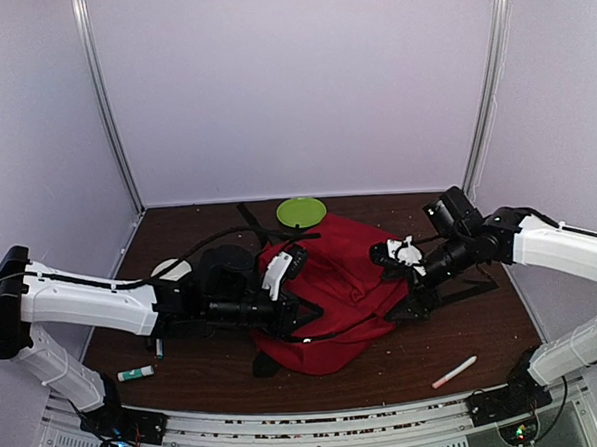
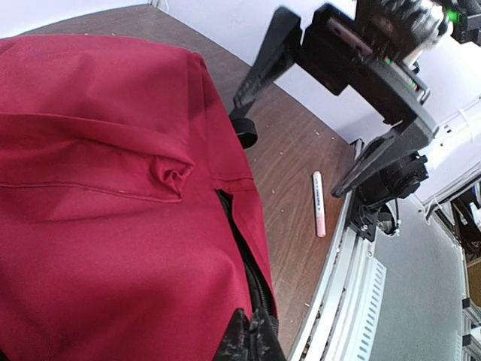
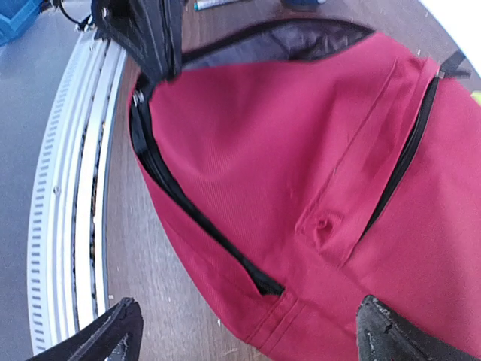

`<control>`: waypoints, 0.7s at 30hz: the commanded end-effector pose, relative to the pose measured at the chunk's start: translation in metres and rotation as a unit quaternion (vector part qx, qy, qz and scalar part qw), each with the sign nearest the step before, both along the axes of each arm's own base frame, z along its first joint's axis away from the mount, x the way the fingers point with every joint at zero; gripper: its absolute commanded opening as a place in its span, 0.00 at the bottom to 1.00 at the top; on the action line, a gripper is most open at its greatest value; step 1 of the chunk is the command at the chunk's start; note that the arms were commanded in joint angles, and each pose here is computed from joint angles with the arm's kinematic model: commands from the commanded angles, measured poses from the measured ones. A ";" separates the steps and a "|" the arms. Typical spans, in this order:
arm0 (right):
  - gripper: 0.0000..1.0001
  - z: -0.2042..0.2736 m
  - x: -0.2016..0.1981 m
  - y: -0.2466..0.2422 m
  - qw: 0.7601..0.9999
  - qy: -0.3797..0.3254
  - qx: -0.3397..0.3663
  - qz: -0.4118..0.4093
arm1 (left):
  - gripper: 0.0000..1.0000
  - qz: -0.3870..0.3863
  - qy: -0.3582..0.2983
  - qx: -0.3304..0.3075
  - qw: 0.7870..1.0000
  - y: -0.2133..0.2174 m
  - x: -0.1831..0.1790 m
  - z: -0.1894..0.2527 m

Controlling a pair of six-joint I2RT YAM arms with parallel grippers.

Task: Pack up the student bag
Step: Pick up the largest pocket of the bag from the student bag.

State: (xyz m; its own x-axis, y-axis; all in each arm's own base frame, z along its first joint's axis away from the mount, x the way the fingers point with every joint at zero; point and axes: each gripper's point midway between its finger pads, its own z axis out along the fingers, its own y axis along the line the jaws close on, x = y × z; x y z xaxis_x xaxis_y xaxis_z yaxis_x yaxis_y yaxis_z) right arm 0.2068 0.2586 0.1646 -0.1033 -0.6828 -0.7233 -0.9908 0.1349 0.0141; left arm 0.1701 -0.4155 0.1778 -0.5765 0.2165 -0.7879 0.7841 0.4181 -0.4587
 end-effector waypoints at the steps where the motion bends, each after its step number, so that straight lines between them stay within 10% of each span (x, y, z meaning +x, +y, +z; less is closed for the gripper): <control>1: 1.00 0.013 0.015 0.009 0.999 0.003 0.027 -0.041 | 0.19 -0.036 -0.014 -0.023 0.999 -0.010 -0.005 0.015; 5: 1.00 0.003 -0.003 0.016 0.997 0.062 0.043 -0.007 | 0.33 -0.083 -0.026 0.041 0.995 -0.007 -0.017 0.004; 10: 0.81 0.002 -0.014 0.014 0.997 0.075 0.026 0.021 | 0.30 -0.156 -0.039 0.102 0.982 -0.010 -0.029 -0.012; 21: 0.77 0.000 0.003 -0.001 0.994 0.091 0.049 -0.019 | 0.22 -0.211 -0.062 0.152 0.964 -0.029 -0.030 -0.026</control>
